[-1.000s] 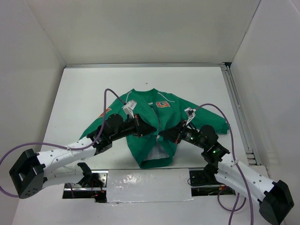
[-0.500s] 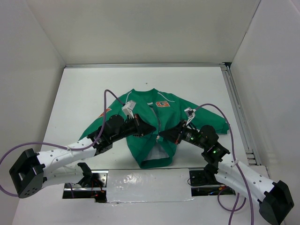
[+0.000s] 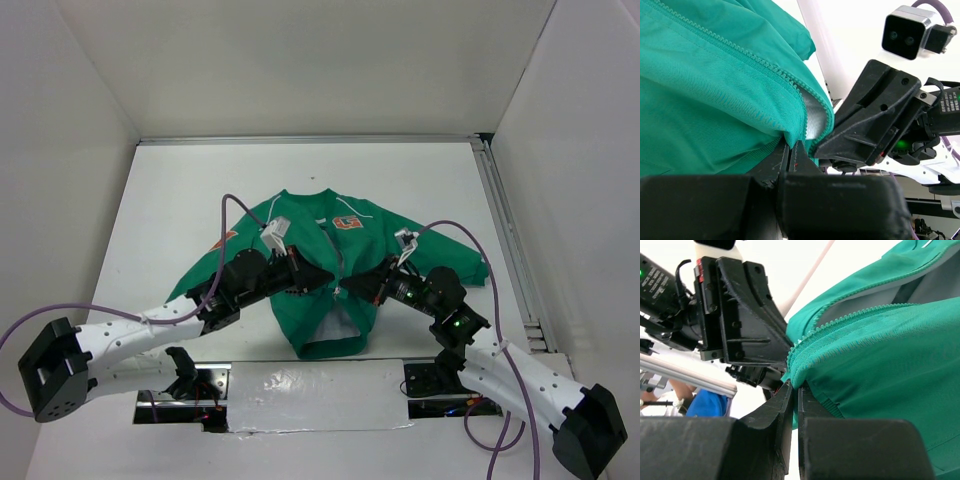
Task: Zip up the jacket
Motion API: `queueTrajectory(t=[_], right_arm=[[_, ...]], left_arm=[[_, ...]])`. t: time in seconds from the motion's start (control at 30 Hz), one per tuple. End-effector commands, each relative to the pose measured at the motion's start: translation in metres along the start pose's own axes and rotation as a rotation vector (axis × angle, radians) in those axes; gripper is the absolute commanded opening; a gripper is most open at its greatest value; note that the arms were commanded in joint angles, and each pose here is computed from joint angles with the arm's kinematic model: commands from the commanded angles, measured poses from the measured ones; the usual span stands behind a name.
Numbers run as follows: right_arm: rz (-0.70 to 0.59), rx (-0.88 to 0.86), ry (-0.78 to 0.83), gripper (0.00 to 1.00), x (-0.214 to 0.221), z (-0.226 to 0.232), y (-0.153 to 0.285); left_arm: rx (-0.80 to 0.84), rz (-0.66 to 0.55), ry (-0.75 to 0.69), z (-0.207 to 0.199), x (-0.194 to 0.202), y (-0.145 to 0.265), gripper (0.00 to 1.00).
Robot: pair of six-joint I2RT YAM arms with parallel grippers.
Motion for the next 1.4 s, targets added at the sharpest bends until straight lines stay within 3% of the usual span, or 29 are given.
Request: queueTrajectory(t=[0.0,0.23,0.63,1.37], right_arm=[[-0.072,0.013,0.041,0.00,-0.022,0.004,-0.003],[-0.084,0.026,0.056,0.00,-0.021,0.001,-0.002],[-0.032,-0.140,0.146,0.00,-0.013,0.024,0.005],[-0.050,-0.115,0.144,0.00,-0.025,0.023,-0.004]], left_arm=[[0.097,-0.028,-0.007,-0.026,-0.005,0.006,0.00],[0.104,-0.030,-0.005,-0.027,-0.004,0.010,0.00],[0.032,-0.071,0.040,-0.019,-0.010,0.005,0.00],[0.055,-0.078,0.019,-0.022,-0.009,0.004,0.00]])
Point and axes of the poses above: each gripper's point midway between its finger pads, its own y axis back along the fingers, its own z axis along the line the jaws close on, x = y × z, the point moved 4 cm from there along y, back along the fingers, and after that the axes turned 14 degrees about y, right-handed, at the moved point
